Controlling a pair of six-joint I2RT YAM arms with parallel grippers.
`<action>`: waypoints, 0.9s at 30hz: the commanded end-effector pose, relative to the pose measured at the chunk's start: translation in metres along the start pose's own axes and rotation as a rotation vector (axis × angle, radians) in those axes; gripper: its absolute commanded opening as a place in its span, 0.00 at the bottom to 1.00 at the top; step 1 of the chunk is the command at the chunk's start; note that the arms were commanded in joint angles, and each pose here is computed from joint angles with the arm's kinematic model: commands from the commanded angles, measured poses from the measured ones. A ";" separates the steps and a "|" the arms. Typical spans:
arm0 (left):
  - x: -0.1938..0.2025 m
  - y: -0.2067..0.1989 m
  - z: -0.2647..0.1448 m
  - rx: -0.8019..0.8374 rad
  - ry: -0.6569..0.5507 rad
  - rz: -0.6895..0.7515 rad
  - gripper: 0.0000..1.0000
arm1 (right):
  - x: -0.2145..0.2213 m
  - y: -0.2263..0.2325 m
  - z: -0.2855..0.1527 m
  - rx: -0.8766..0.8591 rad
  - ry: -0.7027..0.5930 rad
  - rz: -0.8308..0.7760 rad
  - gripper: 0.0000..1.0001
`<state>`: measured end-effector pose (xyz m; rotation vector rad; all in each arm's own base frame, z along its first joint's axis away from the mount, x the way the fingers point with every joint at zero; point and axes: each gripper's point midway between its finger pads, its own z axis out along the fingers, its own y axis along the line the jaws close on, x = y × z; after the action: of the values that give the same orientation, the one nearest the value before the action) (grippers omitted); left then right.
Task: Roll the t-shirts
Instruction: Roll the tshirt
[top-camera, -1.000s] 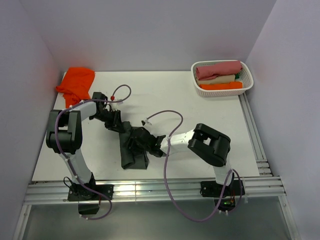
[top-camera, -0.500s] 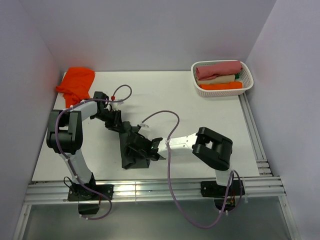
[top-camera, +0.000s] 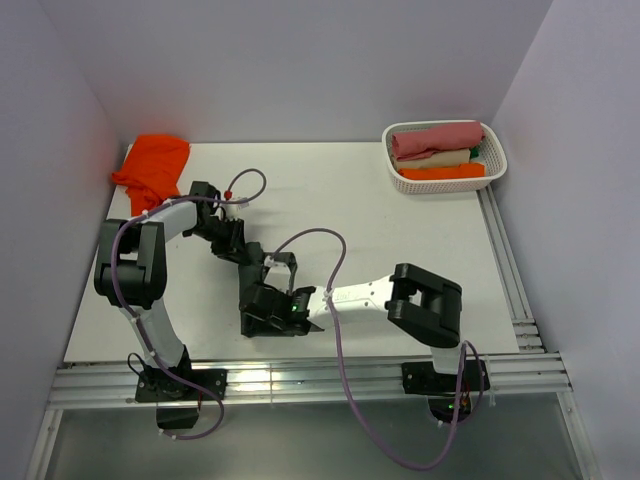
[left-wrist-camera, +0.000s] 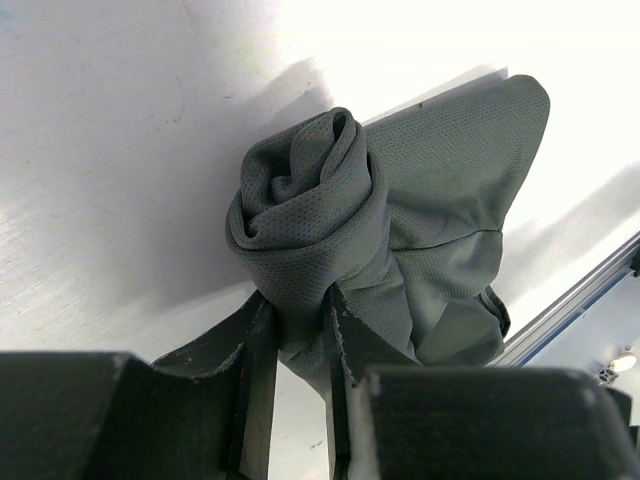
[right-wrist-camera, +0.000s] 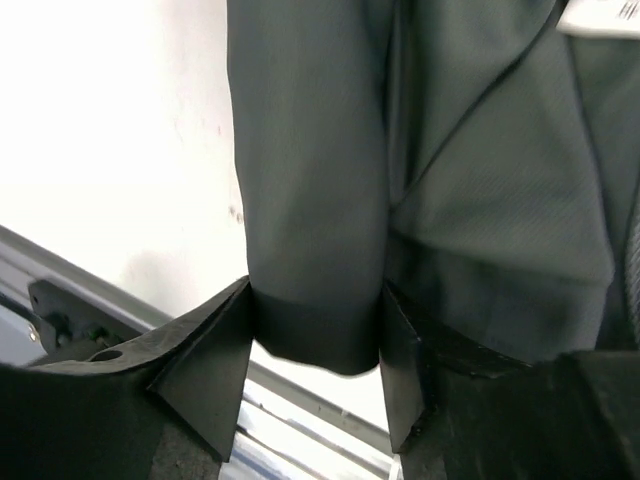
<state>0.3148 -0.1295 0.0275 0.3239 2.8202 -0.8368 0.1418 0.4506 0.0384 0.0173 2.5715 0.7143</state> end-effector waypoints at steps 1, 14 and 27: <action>-0.022 0.013 -0.002 -0.095 -0.066 0.056 0.00 | 0.001 0.017 -0.010 -0.026 -0.013 -0.003 0.56; -0.022 0.007 -0.005 -0.104 -0.059 0.083 0.00 | -0.001 0.049 -0.056 -0.069 -0.008 -0.127 0.58; -0.020 0.007 -0.007 -0.121 -0.052 0.098 0.00 | -0.072 0.072 -0.053 0.151 -0.211 -0.253 0.58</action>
<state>0.3173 -0.1322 0.0286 0.3593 2.8246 -0.7699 0.1449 0.4998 0.1611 -0.1632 2.3997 0.6603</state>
